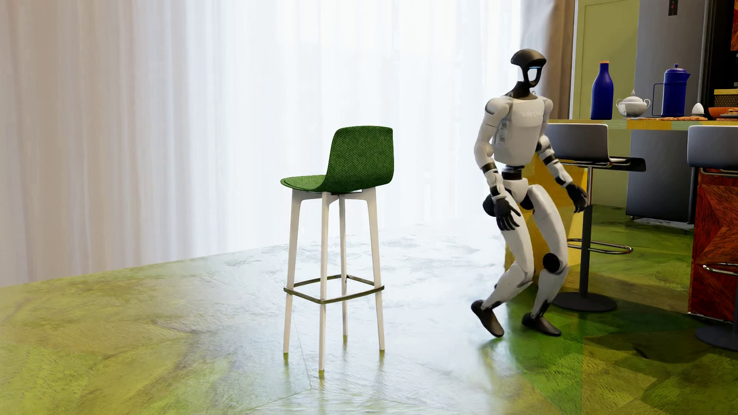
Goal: Walk around the fabric stool
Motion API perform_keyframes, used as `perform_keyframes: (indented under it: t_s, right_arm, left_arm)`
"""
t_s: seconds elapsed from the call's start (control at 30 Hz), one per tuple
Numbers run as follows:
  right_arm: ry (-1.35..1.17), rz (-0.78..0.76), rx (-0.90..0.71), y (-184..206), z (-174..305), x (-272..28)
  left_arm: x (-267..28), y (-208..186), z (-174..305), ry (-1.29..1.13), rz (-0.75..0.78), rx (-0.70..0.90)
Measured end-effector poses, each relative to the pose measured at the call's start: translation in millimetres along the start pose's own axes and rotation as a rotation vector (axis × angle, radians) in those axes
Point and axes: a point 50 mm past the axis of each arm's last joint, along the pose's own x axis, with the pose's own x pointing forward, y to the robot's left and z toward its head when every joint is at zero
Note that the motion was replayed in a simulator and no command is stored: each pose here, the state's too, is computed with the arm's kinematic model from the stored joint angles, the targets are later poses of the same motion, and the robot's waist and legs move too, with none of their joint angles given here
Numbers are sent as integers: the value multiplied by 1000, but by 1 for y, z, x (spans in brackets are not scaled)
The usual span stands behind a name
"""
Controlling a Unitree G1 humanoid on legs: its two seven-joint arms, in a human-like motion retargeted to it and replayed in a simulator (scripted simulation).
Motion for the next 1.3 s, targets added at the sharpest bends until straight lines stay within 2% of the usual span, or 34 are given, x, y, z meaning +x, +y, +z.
perform_keyframes:
  t_s: [0.03, 0.07, 0.13, 0.23, 0.33, 0.37, 0.43, 0.5, 0.6, 0.73, 0.8, 0.83, 0.9, 0.93, 1.0, 1.1, 1.2, 1.3]
  right_arm:
    - [-6, -9, -15, -5, -3, 1]
    - [-28, -18, 12, -9, -1, 1]
    - [-8, 39, -106, -11, -12, 3]
    - [-110, 78, 29, 2, 1, -1]
    - [-202, 103, 109, 3, 18, -6]
    - [-151, 126, 98, 4, 9, -5]
    - [29, 73, 99, -20, -25, -2]
    - [29, 77, 109, -13, -8, 3]
    - [72, 104, 138, -4, -21, -2]
    - [-29, 87, 127, -13, -9, -1]
    - [-20, 33, 95, -27, -12, 0]
    - [-6, 27, 85, -24, -14, 1]
    - [28, 41, 109, -11, -32, -10]
    - [33, 63, 117, -8, -32, -9]
    - [66, 106, 155, 1, -38, -11]
    - [78, 93, 133, -7, -33, -7]
    - [34, 83, 200, -7, -22, -5]
    - [56, 152, 141, 8, -34, -12]
  left_arm:
    - [-4, 6, -7, 36, 22, 16]
    - [-5, -5, -2, 29, 4, 21]
    - [-1, -46, 11, 12, -97, 11]
    - [3, -26, 25, -53, -99, -28]
    - [0, -7, 8, -70, -77, 3]
    - [-2, -12, 17, -116, -66, -20]
    - [-2, -43, 33, -165, -108, -64]
    - [-8, -31, 6, -66, -102, 18]
    - [-11, -22, -12, 61, -126, 54]
    - [-12, -19, -9, 41, -139, 4]
    - [-11, -35, -7, 50, -126, -85]
    - [-9, -41, -3, 49, -145, -85]
    - [-4, -31, 14, -28, -167, -32]
    - [-5, -22, 11, -42, -167, -1]
    - [-6, -28, 9, -50, -198, 15]
    - [-11, -26, -1, -7, -176, 11]
    - [-10, -31, -10, 81, -159, -45]
    - [-5, -20, 3, 10, -174, -22]
